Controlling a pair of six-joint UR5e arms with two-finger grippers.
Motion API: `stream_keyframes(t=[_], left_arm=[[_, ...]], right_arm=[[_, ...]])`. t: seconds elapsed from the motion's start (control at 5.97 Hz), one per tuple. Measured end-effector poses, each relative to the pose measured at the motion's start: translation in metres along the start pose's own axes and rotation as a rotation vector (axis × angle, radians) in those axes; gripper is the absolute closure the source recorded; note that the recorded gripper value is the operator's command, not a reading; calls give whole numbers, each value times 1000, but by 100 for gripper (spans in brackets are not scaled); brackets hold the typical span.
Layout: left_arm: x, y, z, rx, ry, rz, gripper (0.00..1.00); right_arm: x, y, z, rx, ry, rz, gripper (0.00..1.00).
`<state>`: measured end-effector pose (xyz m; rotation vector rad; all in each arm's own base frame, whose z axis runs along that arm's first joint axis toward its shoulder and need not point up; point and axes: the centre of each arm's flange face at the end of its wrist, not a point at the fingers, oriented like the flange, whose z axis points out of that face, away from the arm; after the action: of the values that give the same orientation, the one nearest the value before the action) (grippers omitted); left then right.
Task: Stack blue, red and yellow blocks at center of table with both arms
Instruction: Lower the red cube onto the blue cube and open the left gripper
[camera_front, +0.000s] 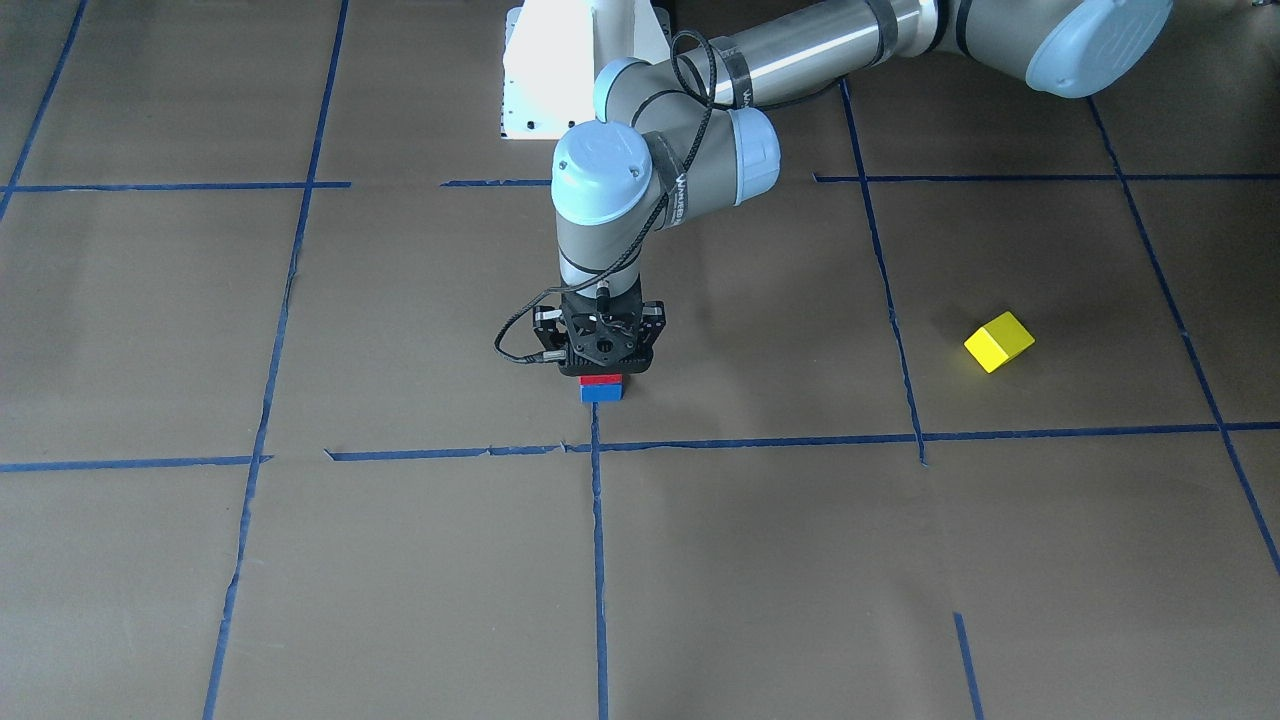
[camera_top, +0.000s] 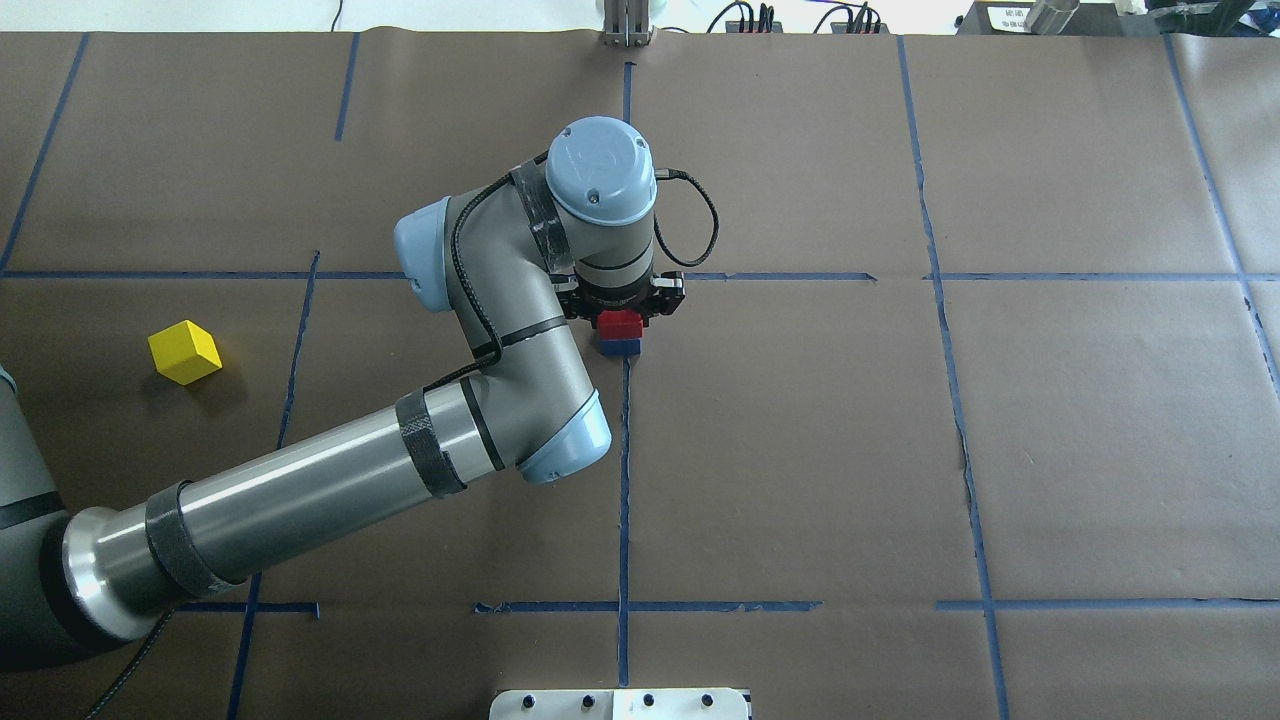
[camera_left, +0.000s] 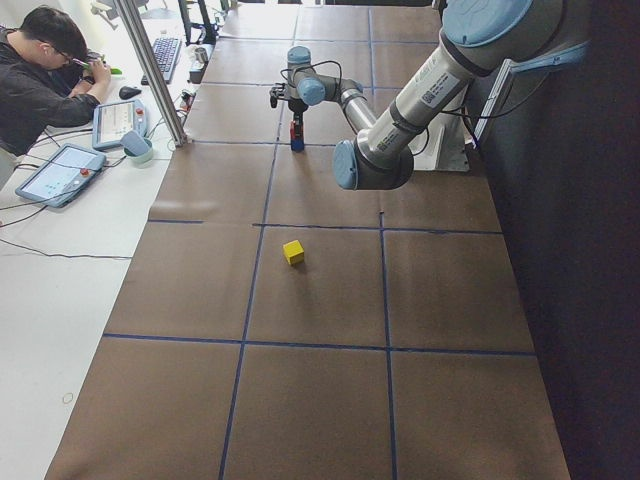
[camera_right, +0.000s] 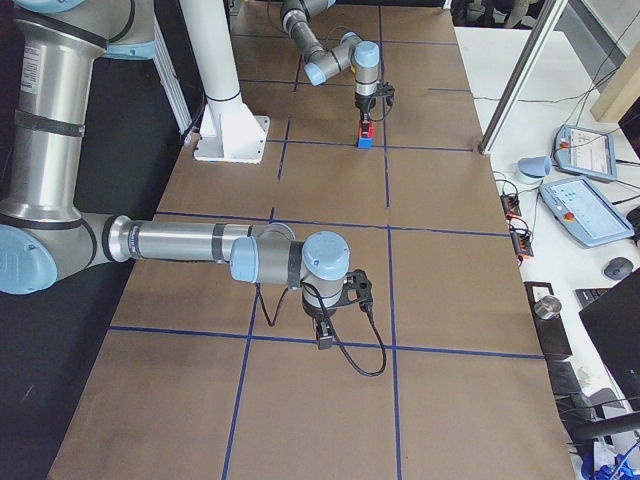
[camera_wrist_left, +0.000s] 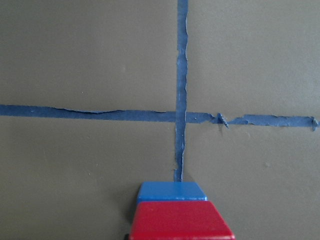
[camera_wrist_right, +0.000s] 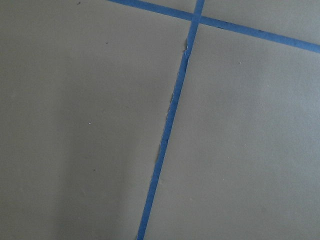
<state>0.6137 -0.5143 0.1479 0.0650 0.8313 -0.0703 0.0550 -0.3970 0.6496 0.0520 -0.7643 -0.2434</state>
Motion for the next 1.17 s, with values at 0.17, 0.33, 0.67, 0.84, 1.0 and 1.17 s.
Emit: stream_keyframes(t=[0.17,0.33,0.67,0.84,1.0,1.17], left_arm=[[0,0,0,-1,0,0,49],[0,0,0,-1,0,0,38],[-1,0,0,-1,0,1,25],[-1,0,1,0,3,3,20],[-1,-1,-1,4,10,6,0],[-1,-4,-8,6,23,6,0]], right_arm=[[0,0,0,1,0,-1,0],[-1,0,-1,1,0,-2,0],[-1,0,-1,1,0,-2,0],[0,0,0,0,1,-1,0],[0,0,0,0,1,-1,0],[0,0,0,-1,1,-2,0]])
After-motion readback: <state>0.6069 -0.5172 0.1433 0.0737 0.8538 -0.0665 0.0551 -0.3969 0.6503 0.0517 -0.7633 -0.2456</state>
